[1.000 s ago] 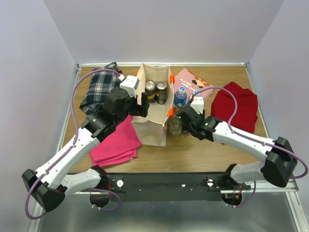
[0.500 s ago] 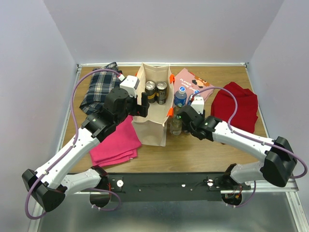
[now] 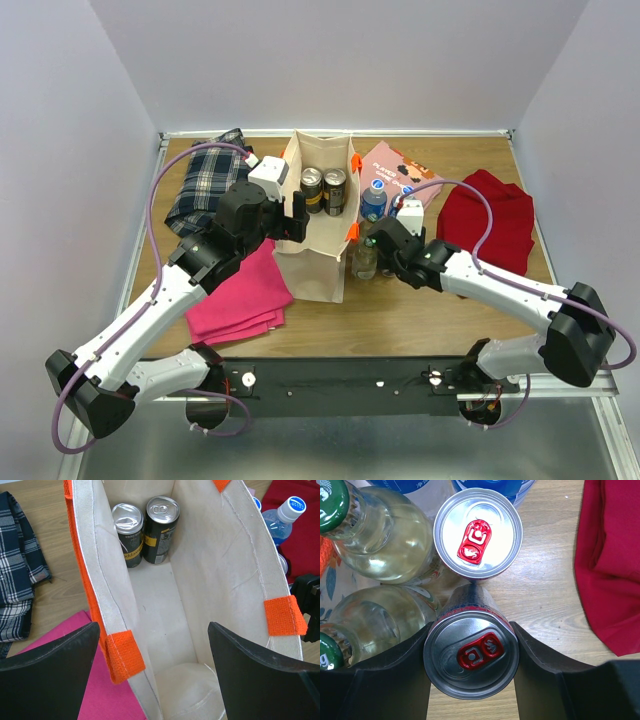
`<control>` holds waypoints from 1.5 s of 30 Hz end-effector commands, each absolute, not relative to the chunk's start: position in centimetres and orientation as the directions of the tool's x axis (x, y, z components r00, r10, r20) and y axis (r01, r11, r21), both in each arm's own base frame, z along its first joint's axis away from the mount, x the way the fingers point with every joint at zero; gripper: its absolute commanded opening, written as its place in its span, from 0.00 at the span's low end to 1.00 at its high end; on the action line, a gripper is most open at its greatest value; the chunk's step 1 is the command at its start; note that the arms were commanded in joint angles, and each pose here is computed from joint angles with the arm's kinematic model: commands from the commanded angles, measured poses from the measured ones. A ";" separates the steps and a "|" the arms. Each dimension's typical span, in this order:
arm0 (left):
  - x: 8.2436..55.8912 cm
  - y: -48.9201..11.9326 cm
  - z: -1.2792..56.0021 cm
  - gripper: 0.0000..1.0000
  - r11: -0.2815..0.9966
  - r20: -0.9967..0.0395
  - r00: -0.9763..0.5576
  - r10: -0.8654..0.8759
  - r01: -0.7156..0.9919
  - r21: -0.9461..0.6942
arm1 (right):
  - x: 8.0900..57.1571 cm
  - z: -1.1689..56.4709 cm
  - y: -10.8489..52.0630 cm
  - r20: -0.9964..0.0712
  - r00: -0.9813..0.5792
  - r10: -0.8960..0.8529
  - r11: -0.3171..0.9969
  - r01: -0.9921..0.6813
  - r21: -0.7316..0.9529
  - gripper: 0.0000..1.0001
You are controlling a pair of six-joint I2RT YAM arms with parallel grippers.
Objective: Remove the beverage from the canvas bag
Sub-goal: Place the drink at the center of the board.
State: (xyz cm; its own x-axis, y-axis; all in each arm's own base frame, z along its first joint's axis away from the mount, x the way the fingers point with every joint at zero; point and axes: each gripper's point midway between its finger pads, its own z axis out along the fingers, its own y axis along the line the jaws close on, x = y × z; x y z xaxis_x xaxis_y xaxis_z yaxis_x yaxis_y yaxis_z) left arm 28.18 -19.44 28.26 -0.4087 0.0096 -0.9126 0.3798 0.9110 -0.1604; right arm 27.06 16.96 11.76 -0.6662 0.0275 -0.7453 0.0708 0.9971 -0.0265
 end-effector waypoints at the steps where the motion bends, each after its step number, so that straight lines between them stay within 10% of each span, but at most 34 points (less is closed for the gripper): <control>1: 28.3 -19.2 28.4 0.99 0.915 -0.919 -0.393 0.002 0.372 -0.157 | 28.5 13.0 17.3 -0.789 -0.608 0.088 0.994 0.109 0.027 0.64; 45: 28.4 -19.4 28.2 0.99 0.913 -0.918 -0.397 0.003 0.376 -0.160 | 28.6 12.3 17.4 -0.791 -0.607 0.082 0.994 0.105 0.022 0.66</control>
